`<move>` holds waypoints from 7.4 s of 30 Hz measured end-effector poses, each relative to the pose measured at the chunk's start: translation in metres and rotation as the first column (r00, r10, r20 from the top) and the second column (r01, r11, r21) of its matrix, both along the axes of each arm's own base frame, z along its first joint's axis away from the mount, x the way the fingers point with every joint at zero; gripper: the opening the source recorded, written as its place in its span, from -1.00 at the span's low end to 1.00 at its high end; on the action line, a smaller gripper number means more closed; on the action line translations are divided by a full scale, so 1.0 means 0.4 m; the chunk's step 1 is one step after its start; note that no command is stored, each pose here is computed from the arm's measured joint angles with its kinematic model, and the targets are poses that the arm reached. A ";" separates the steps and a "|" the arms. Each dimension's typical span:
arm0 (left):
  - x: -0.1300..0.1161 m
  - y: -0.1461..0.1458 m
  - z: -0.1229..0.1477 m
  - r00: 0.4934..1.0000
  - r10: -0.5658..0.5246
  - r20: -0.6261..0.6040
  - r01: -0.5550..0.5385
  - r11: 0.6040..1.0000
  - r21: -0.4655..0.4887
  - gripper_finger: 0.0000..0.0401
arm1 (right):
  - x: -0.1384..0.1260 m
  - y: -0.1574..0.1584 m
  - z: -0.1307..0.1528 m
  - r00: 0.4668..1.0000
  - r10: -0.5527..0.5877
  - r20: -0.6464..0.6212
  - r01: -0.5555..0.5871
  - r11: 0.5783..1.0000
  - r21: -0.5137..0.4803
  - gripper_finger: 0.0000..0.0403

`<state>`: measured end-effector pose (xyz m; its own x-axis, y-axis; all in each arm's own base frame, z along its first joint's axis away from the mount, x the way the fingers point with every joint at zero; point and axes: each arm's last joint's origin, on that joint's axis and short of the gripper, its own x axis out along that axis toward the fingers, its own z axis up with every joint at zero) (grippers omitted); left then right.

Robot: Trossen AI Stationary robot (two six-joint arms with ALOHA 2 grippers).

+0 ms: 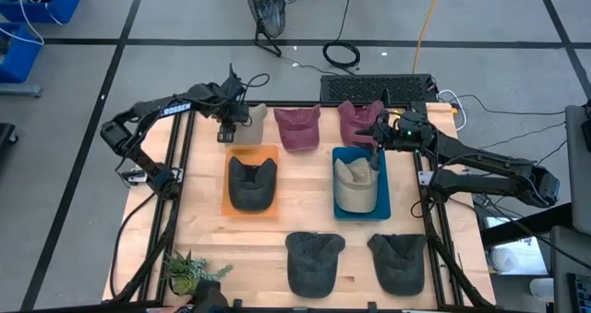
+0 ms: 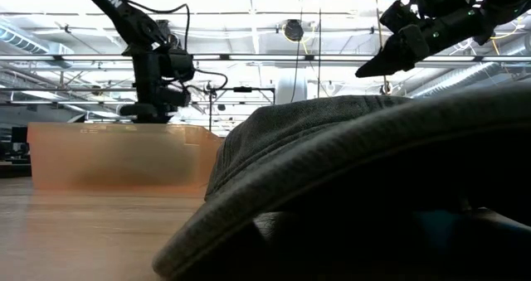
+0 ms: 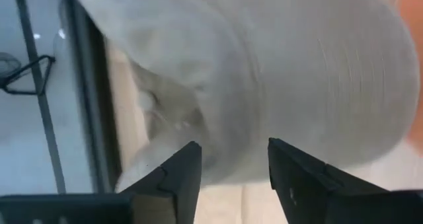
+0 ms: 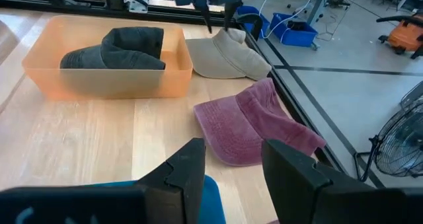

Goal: Pick & Place hat
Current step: Put the brown cap into the blue bin, then put the left black cap into the orange bin

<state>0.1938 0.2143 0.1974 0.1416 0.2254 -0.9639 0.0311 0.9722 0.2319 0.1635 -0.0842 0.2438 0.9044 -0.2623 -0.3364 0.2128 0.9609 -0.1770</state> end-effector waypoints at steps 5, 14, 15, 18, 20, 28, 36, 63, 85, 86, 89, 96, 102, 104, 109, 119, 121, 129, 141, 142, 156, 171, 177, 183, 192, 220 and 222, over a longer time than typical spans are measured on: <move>-0.014 -0.002 -0.025 0.994 -0.022 -0.111 0.031 0.997 0.077 -0.22 | 0.000 0.000 0.000 1.000 0.002 -0.002 -0.002 1.000 -0.006 -0.33; -0.009 0.000 -0.025 0.997 -0.029 -0.070 0.034 0.997 0.071 -0.60 | 0.000 0.000 0.000 1.000 0.001 -0.001 -0.001 1.000 -0.007 -0.33; -0.008 -0.001 -0.025 0.998 -0.032 -0.059 0.036 0.997 0.062 -0.68 | 0.000 0.000 0.000 1.000 0.001 -0.001 -0.001 1.000 -0.007 -0.33; -0.007 -0.004 -0.026 0.999 -0.025 -0.038 0.027 0.999 0.038 -0.93 | 0.000 0.000 0.000 1.000 0.001 -0.001 -0.001 1.000 -0.007 -0.33; -0.007 -0.010 -0.027 0.999 -0.024 -0.049 0.025 0.999 0.022 -0.95 | 0.000 0.000 0.000 1.000 0.000 -0.001 -0.001 1.000 -0.006 -0.33; -0.005 -0.035 0.005 0.988 -0.052 -0.142 0.066 0.993 0.097 -0.96 | 0.000 0.000 0.000 1.000 -0.002 -0.001 0.002 1.000 -0.006 -0.33; 0.003 -0.085 0.150 0.996 -0.076 0.045 0.063 0.967 0.246 -0.96 | 0.001 -0.001 0.005 1.000 -0.005 0.016 0.005 1.000 -0.015 -0.33; 0.254 -0.496 0.188 0.794 -0.252 0.553 0.265 0.963 0.058 -0.97 | 0.304 0.193 0.077 0.914 0.339 0.225 -0.359 0.932 0.055 -0.12; 0.295 -0.577 0.178 0.732 -0.288 0.618 0.310 0.948 0.075 -0.96 | 0.455 0.212 0.007 0.969 0.239 0.069 -0.249 0.944 0.219 -0.12; 0.295 -0.577 0.178 0.732 -0.289 0.617 0.311 0.948 0.075 -0.96 | 0.456 0.212 0.005 0.969 0.239 0.062 -0.247 0.943 0.222 -0.13; 0.295 -0.578 0.179 0.725 -0.301 0.619 0.323 0.943 0.080 -0.98 | 0.455 0.213 -0.002 0.970 0.239 0.041 -0.242 0.943 0.228 -0.14; 0.295 -0.578 0.178 0.728 -0.300 0.616 0.322 0.943 0.078 -0.98 | 0.451 0.213 -0.012 0.974 0.228 -0.003 -0.222 0.948 0.227 -0.23; 0.294 -0.578 0.177 0.732 -0.299 0.613 0.320 0.944 0.079 -0.96 | 0.448 0.215 -0.018 0.967 0.255 -0.030 -0.241 0.943 0.229 -0.35; 0.294 -0.577 0.177 0.733 -0.296 0.612 0.316 0.945 0.079 -0.98 | 0.448 0.215 -0.019 0.966 0.258 -0.037 -0.243 0.944 0.223 -0.41; 0.294 -0.577 0.177 0.735 -0.294 0.611 0.313 0.946 0.080 -0.94 | 0.447 0.215 -0.020 0.961 0.272 -0.047 -0.258 0.947 0.191 -0.71; 0.294 -0.576 0.179 0.743 -0.221 0.632 0.253 0.967 0.040 -0.83 | 0.424 0.213 -0.002 0.950 0.297 -0.094 -0.285 0.950 0.127 -0.98; 0.294 -0.575 0.179 0.745 -0.190 0.639 0.232 0.973 0.019 -0.73 | 0.403 0.212 0.015 0.947 0.301 -0.112 -0.288 0.951 0.115 -0.98; 0.295 -0.596 0.242 0.604 -0.138 0.785 0.256 0.966 -0.027 -0.35 | 0.297 0.210 0.092 0.928 0.315 -0.197 -0.302 0.949 0.096 -0.99; 0.211 -0.592 0.303 0.570 -0.094 0.816 0.177 0.984 -0.010 -0.28 | 0.105 0.220 0.069 0.896 0.359 -0.262 -0.338 0.933 0.124 -1.00; 0.211 -0.592 0.300 0.564 -0.093 0.820 0.176 0.984 -0.010 -0.30 | 0.090 0.220 0.062 0.897 0.359 -0.257 -0.338 0.933 0.126 -1.00; 0.190 -0.569 0.213 0.580 -0.035 0.814 0.121 0.992 -0.044 -0.47 | -0.029 0.205 -0.055 0.899 0.343 -0.272 -0.316 0.938 0.139 -1.00; 0.185 -0.544 0.172 0.584 -0.007 0.812 0.083 0.995 -0.050 -0.46 | -0.019 0.204 -0.093 0.902 0.381 -0.204 -0.357 0.923 0.146 -1.00; 0.183 -0.539 0.157 0.568 0.006 0.823 0.078 0.995 -0.061 -0.46 | -0.022 0.204 -0.134 0.892 0.381 -0.243 -0.349 0.923 0.163 -0.99; 0.182 -0.540 0.149 0.563 0.014 0.826 0.087 0.993 -0.076 -0.46 | -0.030 0.204 -0.184 0.891 0.389 -0.235 -0.367 0.921 0.134 -0.87; 0.183 -0.540 0.150 0.558 0.012 0.830 0.088 0.993 -0.073 -0.46 | -0.032 0.202 -0.186 0.904 0.356 -0.235 -0.332 0.933 0.136 -0.53; 0.183 -0.540 0.150 0.556 0.022 0.831 0.083 0.993 -0.082 -0.46 | 0.029 0.240 -0.150 0.971 0.234 0.046 -0.236 0.914 0.331 -0.45; 0.183 -0.540 0.151 0.556 0.020 0.831 0.083 0.993 -0.080 -0.46 | 0.036 0.250 -0.155 0.973 0.229 0.020 -0.224 0.927 0.301 -0.48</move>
